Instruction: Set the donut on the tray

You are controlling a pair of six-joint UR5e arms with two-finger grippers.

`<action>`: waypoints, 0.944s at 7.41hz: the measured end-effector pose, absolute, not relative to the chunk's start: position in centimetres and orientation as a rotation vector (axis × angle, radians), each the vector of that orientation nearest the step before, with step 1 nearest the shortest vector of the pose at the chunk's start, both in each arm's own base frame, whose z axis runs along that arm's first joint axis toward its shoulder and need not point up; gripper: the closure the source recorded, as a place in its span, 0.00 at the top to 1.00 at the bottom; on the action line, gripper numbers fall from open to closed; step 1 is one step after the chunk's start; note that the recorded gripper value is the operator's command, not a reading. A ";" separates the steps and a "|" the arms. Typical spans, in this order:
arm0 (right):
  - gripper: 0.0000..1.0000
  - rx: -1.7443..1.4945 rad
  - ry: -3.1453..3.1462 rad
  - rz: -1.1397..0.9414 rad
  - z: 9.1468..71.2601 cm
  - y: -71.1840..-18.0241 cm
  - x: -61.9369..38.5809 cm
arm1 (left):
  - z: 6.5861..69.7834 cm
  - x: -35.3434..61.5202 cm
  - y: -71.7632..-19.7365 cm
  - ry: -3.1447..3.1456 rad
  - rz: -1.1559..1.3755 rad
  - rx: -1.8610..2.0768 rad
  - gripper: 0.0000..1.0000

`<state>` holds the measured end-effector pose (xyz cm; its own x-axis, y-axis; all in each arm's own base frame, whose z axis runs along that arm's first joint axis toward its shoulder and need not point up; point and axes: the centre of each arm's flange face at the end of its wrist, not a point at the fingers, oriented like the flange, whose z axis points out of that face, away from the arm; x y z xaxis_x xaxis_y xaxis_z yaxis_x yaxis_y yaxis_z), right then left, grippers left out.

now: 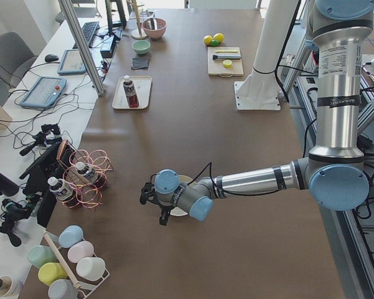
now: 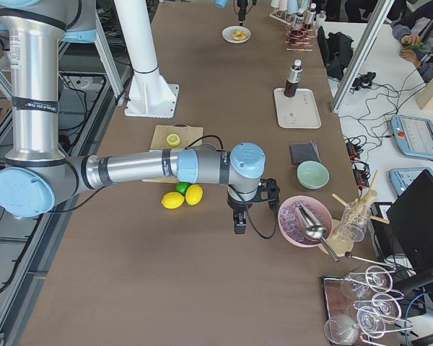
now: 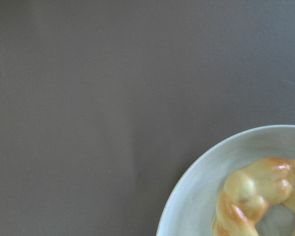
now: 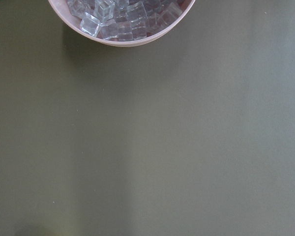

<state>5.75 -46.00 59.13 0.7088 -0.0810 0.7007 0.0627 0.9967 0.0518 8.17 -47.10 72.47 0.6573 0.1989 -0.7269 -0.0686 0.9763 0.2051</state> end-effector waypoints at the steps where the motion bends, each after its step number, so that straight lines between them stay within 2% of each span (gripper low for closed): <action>1: 1.00 0.025 -0.781 -0.080 59.1 -46.0 5.7 | 72.5 8.5 -47.0 0.843 0.150 0.158 0.81; 4: 1.00 0.025 -0.804 -0.079 59.0 -46.0 5.6 | 73.5 8.8 -46.3 0.844 0.150 0.147 0.72; 6: 1.00 0.024 -0.808 -0.079 59.0 -45.9 5.5 | 74.3 9.5 -45.8 0.847 0.165 0.140 0.52; 7: 1.00 0.025 -0.809 -0.079 58.9 -45.9 5.5 | 74.5 9.6 -45.7 0.847 0.168 0.138 0.50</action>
